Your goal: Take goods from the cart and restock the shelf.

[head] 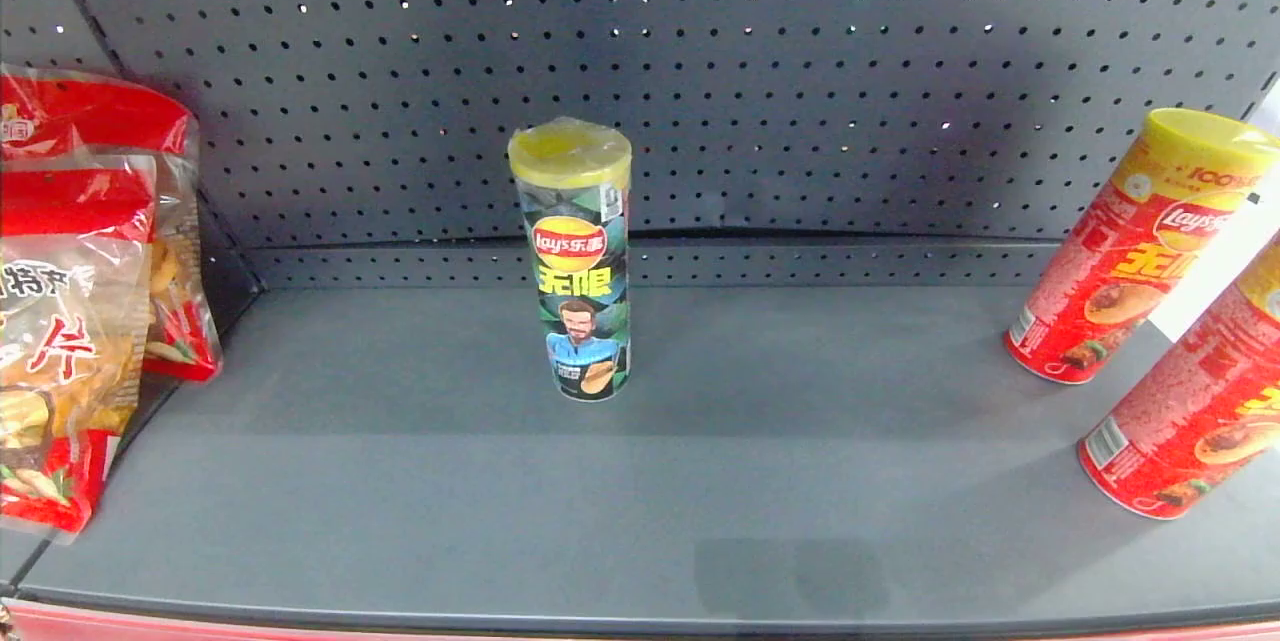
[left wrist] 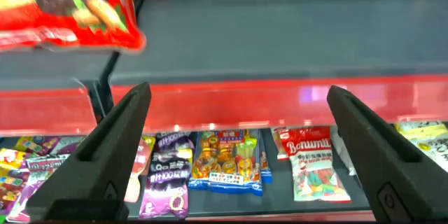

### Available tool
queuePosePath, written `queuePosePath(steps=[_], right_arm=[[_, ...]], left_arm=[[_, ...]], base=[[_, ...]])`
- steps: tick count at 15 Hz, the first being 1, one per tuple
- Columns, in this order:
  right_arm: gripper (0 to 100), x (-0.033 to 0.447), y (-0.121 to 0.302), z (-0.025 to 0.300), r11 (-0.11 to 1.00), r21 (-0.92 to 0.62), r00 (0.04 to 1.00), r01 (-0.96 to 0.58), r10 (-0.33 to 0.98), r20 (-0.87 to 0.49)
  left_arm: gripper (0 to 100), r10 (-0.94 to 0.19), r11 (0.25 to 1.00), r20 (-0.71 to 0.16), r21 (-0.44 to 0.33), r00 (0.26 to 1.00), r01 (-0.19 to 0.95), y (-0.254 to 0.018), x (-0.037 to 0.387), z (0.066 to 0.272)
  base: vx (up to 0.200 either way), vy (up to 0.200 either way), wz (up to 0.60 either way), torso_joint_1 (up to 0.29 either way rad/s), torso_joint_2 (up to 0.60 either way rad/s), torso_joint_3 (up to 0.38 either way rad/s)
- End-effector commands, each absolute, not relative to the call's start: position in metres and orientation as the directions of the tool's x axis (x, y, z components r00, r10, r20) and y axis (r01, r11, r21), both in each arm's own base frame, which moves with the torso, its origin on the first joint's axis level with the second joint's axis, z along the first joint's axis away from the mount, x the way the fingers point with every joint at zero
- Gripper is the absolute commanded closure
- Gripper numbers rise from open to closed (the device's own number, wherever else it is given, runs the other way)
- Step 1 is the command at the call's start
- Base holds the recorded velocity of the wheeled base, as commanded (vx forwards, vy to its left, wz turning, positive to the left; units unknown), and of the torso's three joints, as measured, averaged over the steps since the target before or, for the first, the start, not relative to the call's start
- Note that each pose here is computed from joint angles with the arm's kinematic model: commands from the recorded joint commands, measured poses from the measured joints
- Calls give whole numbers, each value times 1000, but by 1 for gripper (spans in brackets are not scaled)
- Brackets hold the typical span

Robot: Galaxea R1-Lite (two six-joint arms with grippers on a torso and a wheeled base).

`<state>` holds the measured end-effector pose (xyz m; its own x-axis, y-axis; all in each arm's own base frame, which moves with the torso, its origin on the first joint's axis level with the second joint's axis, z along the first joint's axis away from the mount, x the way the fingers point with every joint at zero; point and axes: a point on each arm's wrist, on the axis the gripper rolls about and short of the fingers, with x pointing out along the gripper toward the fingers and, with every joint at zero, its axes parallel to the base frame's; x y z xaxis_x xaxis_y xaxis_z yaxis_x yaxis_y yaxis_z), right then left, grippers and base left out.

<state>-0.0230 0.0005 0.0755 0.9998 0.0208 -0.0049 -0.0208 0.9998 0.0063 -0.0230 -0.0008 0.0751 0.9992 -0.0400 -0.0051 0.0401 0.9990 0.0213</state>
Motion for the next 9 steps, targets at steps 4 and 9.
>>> queuePosePath(steps=[4,9], right_arm=[[0,-23,0,76,1000,6,1000,-21,21,-5],[0,-23,0,76,1000,6,1000,-21,21,-5]], left_arm=[[0,-40,999,-6,21,999,40,-1,-23,75],[0,-40,999,-6,21,999,40,-1,-23,75]], base=[[0,0,0,-152,377,218],[0,0,0,-66,173,102]])
